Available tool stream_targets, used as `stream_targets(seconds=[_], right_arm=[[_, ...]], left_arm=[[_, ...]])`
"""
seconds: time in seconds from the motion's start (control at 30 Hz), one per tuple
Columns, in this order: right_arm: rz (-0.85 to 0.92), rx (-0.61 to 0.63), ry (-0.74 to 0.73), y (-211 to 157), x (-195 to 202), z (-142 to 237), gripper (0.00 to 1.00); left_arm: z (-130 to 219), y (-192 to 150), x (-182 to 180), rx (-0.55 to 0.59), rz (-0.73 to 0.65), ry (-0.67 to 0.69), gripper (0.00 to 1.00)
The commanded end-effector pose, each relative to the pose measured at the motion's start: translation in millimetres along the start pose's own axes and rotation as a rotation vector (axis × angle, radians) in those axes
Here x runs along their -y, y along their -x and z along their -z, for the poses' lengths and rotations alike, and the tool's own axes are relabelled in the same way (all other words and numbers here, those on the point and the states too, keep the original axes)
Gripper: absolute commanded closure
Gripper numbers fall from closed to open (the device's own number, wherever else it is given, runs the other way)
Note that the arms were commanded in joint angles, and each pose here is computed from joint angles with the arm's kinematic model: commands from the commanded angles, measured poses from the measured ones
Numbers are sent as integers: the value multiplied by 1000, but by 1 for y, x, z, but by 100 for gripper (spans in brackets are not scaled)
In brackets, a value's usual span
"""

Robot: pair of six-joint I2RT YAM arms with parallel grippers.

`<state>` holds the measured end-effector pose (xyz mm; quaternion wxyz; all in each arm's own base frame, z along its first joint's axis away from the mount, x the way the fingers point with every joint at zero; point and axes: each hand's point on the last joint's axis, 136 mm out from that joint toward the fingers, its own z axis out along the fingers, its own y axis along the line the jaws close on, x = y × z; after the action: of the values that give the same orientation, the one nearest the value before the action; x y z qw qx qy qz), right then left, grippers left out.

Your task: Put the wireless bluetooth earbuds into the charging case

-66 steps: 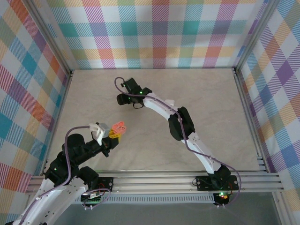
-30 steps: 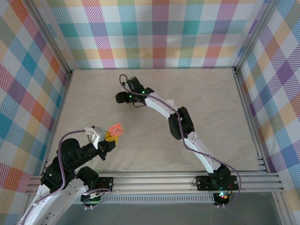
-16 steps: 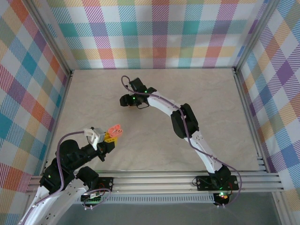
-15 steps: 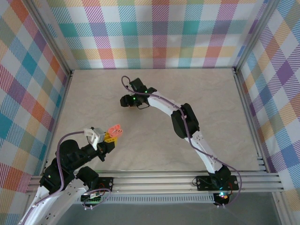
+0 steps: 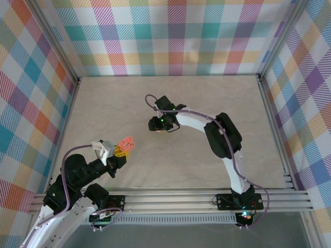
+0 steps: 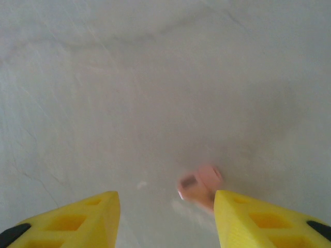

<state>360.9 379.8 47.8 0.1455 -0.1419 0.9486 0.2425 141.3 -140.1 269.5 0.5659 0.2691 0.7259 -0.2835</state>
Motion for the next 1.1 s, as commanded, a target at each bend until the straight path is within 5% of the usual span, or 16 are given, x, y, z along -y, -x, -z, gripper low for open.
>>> stream_targets(seconds=[0.0,0.3,0.63,1.07], right_arm=[[-27,76,-37,0,3,29,48],[138,72,-32,2,-2,61,51],[151,-25,-30,17,9,28,54],[74,-116,53,-10,9,-10,55]], left_arm=[[4,18,2,55,10,-3,90],[-11,21,5,37,28,-46,90],[-14,20,5,23,37,-45,90],[-12,15,2,12,31,-30,90]])
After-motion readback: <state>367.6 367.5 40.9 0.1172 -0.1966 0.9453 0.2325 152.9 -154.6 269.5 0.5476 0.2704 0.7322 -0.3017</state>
